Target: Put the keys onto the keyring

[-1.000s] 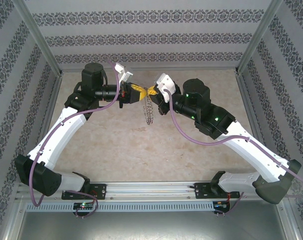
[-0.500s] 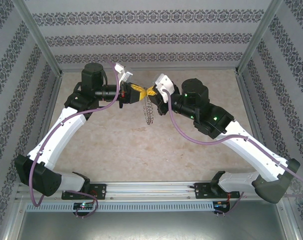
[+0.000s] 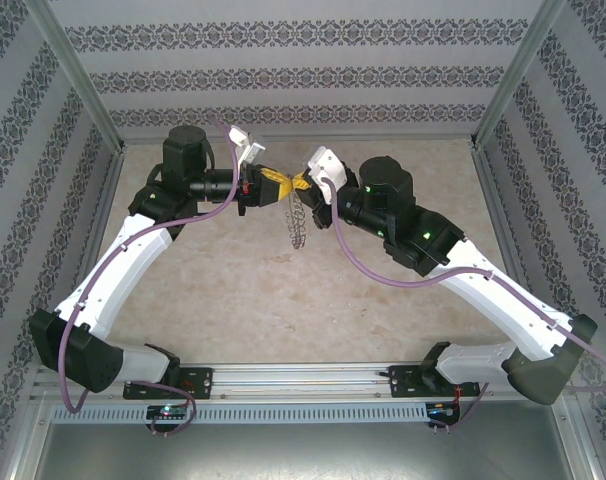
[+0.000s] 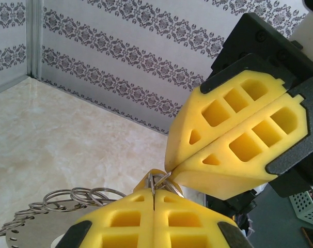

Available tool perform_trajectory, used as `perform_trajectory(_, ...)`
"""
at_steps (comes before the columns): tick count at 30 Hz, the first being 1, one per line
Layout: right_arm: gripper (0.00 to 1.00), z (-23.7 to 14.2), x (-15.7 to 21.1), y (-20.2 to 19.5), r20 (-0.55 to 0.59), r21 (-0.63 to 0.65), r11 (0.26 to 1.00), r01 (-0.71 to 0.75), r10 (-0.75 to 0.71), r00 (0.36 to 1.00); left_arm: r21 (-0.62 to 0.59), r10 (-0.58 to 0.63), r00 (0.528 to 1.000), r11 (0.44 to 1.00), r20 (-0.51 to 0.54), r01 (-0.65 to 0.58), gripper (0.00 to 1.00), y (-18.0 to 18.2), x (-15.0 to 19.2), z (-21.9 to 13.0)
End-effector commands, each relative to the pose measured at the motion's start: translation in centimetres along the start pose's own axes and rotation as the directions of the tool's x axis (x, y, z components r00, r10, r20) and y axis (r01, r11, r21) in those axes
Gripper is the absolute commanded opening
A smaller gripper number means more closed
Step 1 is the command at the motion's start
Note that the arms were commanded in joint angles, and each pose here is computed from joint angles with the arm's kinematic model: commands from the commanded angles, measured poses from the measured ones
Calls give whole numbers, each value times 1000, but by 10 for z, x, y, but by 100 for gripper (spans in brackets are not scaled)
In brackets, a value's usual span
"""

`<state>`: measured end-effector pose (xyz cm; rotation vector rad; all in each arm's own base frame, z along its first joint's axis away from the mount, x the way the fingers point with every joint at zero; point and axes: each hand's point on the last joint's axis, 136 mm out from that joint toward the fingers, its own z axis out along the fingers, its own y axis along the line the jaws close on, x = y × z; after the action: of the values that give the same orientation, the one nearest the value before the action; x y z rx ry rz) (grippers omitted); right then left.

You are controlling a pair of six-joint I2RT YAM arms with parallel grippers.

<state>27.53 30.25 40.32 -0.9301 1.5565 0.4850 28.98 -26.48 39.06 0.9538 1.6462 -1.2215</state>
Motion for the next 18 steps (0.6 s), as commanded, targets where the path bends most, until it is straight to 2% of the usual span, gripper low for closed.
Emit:
perform_trajectory(1, 0, 4, -3, -11, -4, 57, 998, 24, -24, 1000, 64, 61, 998, 996, 29, -63, 0, -19, -10, -4)
perform_trajectory(18, 0, 2, -1, -24, -27, 128, 990, 51, -48, 998, 63, 56, 998, 996, 27, -58, 0, -16, -9, -3)
